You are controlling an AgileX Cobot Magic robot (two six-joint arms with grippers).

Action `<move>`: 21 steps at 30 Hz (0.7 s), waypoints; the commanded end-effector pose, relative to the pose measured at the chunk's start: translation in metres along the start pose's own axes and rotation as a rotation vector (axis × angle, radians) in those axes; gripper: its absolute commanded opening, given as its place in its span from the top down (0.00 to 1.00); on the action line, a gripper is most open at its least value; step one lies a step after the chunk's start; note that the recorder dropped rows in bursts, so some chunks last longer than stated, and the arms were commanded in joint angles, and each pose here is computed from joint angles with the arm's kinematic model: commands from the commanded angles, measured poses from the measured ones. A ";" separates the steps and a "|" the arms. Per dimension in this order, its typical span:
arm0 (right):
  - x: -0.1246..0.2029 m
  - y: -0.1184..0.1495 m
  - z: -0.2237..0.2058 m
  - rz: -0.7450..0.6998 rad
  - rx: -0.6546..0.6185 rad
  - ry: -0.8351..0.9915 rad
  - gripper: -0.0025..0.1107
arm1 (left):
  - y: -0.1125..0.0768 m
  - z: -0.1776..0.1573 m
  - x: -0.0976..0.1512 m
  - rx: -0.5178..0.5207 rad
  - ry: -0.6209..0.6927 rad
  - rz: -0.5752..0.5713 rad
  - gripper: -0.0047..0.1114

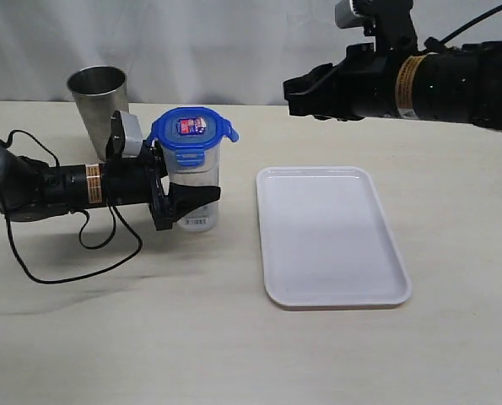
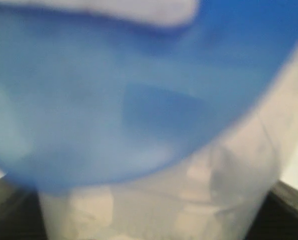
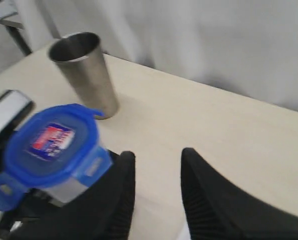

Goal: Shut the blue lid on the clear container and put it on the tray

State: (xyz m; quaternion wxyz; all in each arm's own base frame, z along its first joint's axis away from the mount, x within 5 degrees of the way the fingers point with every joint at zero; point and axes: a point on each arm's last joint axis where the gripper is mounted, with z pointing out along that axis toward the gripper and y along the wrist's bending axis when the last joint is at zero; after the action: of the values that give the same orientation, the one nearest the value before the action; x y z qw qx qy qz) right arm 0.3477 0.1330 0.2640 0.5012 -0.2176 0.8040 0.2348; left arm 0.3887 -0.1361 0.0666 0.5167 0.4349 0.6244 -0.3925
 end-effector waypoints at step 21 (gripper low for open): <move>-0.003 0.069 0.012 0.082 0.117 0.038 0.65 | -0.062 -0.028 -0.010 -0.080 0.032 0.029 0.96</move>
State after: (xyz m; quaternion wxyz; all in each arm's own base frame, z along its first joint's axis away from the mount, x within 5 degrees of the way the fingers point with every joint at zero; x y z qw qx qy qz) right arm 0.3075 0.2028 0.2688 0.4277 -0.2274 0.8260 0.2884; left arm 0.3213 -0.1289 0.0772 0.5142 0.4419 0.6444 -0.3536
